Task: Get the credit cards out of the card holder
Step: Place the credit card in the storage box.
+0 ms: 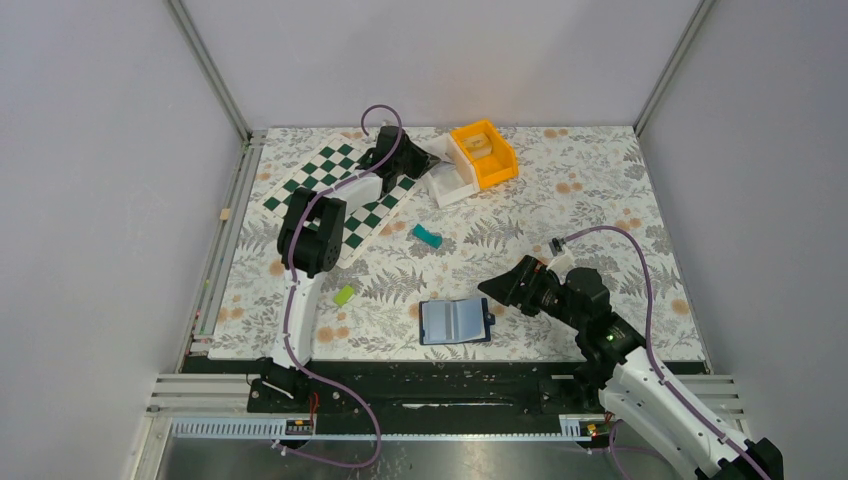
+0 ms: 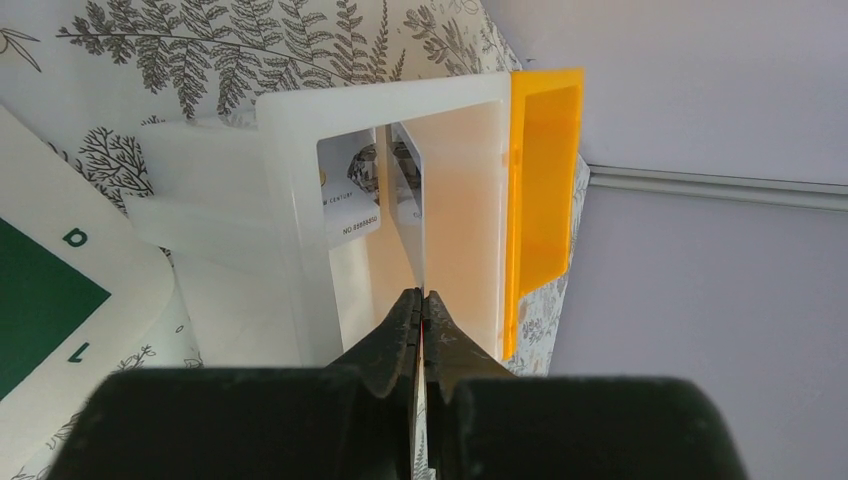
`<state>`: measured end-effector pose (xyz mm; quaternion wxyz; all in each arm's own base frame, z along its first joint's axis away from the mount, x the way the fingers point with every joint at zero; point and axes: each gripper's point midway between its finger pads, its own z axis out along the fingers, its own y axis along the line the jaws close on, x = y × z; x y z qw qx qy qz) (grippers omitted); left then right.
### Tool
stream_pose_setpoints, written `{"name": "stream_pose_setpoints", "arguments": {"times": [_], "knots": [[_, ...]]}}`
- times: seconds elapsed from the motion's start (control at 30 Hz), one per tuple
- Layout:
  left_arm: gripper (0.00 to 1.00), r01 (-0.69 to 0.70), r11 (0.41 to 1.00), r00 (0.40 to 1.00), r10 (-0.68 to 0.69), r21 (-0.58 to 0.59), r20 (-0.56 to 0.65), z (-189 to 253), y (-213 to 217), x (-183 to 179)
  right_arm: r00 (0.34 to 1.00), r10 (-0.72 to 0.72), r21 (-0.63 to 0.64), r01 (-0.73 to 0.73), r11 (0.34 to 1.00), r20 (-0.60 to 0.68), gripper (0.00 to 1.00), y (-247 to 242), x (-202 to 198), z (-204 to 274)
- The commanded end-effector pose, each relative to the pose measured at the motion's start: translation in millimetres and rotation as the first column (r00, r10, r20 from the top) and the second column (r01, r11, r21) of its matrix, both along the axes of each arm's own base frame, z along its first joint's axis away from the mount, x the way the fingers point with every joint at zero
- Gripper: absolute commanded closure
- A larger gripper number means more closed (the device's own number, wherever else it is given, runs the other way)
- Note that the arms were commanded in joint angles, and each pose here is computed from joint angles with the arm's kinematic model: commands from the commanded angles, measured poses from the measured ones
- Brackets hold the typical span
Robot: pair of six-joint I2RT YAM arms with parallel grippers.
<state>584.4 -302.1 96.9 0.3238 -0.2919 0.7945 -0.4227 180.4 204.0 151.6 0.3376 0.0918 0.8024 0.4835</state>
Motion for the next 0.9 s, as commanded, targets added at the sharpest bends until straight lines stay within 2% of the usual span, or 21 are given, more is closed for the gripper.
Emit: {"name": "stream_pose_setpoints", "arguments": {"times": [0.0,0.5,0.67,0.87], "knots": [[0.99,-0.031,0.999,1.0,0.031,0.032,-0.005,-13,9,9,0.999,-0.017,0.006,0.017,1.0,0.049,0.01,-2,7,15],[0.77,-0.001,1.0,1.0,0.001,0.016,0.005,4,7,5,0.998,-0.016,0.014,0.016,1.0,0.055,0.01,-2,6,18],[0.66,-0.004,0.999,1.0,0.004,0.037,0.008,16,11,5,0.999,0.006,0.018,-0.007,1.0,0.051,0.01,1,4,19],[0.6,0.001,1.0,1.0,-0.001,0.014,0.014,32,13,4,0.998,0.01,0.014,-0.011,1.0,0.055,0.01,1,3,25]]}}
